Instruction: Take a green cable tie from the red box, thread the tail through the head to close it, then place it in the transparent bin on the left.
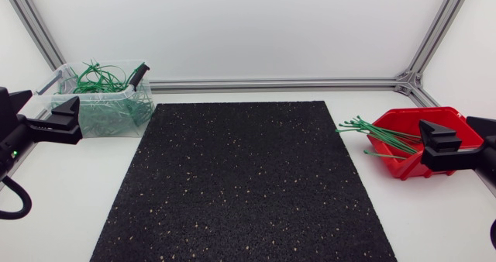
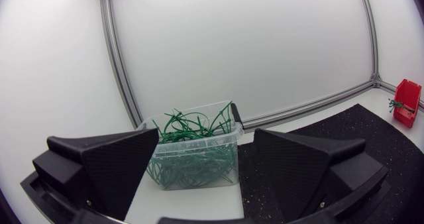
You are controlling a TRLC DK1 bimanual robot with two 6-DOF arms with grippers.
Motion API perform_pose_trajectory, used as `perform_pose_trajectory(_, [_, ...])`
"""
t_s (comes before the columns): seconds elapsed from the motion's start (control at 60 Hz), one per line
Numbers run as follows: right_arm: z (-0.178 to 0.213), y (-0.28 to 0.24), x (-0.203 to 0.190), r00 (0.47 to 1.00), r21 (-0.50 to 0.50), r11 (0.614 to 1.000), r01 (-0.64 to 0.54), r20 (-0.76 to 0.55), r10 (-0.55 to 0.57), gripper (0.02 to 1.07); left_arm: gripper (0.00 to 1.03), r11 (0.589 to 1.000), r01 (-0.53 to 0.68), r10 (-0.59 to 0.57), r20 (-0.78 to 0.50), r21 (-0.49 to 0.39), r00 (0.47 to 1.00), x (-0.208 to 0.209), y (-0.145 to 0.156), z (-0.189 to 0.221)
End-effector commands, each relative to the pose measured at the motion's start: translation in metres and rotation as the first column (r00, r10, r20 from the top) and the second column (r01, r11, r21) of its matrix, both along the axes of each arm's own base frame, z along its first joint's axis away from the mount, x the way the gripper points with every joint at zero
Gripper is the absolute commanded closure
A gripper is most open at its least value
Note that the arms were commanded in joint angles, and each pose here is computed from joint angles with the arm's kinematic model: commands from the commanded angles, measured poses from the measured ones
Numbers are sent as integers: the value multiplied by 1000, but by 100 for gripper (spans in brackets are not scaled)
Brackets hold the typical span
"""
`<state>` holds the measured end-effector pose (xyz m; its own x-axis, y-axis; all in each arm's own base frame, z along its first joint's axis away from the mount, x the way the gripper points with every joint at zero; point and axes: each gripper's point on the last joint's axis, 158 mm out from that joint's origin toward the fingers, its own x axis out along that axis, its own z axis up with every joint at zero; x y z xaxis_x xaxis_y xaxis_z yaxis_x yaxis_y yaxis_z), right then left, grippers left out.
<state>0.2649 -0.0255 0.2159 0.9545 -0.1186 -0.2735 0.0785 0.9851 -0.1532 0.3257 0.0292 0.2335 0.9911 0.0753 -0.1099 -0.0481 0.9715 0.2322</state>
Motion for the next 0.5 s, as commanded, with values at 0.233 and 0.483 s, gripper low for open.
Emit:
perform_pose_trajectory(0.233, [-28, 8, -7, 997, 42, 999, -29, 77, 25, 7, 3, 997, 27, -24, 36, -77, 999, -33, -13, -24])
perform_pose_trajectory(0.483, [-45, 15, -9, 988, 83, 995, -58, 147, 45, 7, 3, 992, 39, -35, 34, -122, 999, -48, -20, -45])
